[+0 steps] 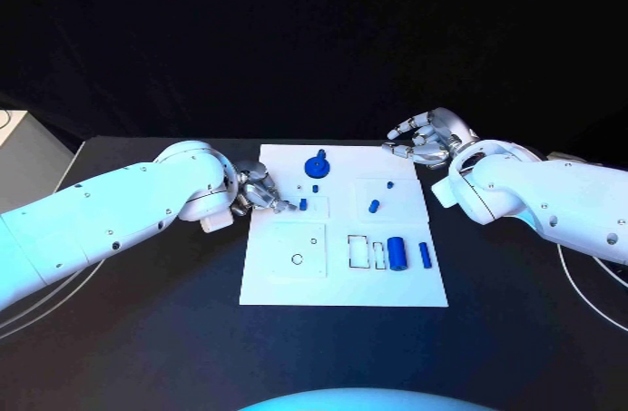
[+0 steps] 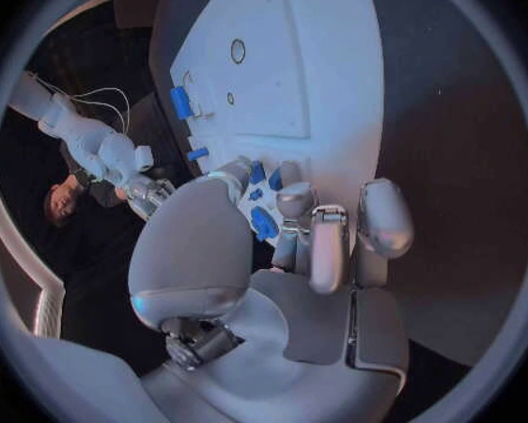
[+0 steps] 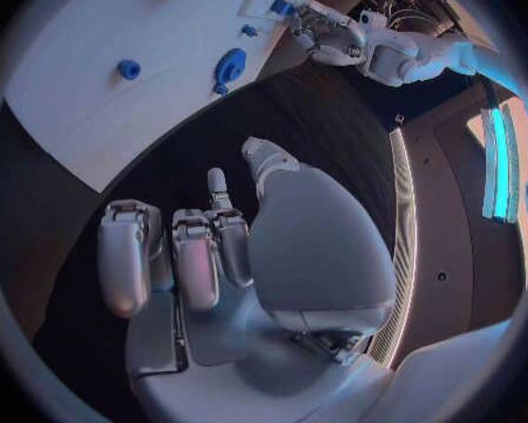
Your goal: Assemble the parts on the task board
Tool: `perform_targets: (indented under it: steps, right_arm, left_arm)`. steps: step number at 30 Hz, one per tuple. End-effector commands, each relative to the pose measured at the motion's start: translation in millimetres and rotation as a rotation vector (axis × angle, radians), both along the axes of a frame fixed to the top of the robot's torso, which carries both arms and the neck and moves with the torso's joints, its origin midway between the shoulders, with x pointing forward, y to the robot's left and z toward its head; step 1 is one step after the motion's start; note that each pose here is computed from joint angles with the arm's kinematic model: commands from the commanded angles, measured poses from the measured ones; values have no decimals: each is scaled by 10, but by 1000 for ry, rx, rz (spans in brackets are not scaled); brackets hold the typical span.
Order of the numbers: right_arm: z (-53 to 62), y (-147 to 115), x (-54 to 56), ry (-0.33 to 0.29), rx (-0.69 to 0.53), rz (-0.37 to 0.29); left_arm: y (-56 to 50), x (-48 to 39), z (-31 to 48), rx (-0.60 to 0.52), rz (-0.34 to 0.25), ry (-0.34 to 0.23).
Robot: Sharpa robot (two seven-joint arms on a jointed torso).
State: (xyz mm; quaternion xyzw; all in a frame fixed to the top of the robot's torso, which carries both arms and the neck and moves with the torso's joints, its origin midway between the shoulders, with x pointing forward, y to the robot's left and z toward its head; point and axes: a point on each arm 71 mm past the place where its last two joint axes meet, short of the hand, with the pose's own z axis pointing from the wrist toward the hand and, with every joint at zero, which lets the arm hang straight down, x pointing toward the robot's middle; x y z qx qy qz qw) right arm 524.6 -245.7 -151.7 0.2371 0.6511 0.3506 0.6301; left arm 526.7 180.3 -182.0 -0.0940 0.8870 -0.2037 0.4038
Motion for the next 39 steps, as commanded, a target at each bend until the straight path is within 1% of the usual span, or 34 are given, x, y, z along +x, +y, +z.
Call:
perform_targets:
  steps: [1,9,13,15,17,20,23,26,29,31,34,39]
  right_arm:
    - [4,9,-5,-6,-3,14]
    - [2,4,-8,-7,-2,13]
    - [2,1,-9,-8,-2,12]
    - [2,-1,-10,-8,-2,12]
    - [2,-2,-10,-9,-2,12]
    - [4,-5,-11,-11,-1,11]
    - [6,-7,-11,-15,1,10]
    - [10,-6,-11,-20,4,11]
    - [14,-6,-11,-25,8,10]
    - [16,-4,-11,-28,10,10]
    - [19,-4,-12,-31,11,10]
    - [21,0,-13,-33,13,11]
  left_arm:
    - [-10,-17,47,-7,-11,1]
    - [-3,-30,222,-75,0,-31]
    - [-25,-34,292,-134,2,-55]
    - [-39,-34,314,-162,-1,-71]
    - [-70,-30,358,-214,-14,-111]
    - [-139,-10,440,-299,-53,-211]
    - [-223,5,481,-334,-107,-312]
    - [-314,12,476,-340,-170,-411]
    - [-402,22,438,-328,-227,-498]
    - [-441,34,405,-309,-253,-545]
    - [-477,60,358,-272,-276,-595]
    - [-537,97,273,-210,-309,-641]
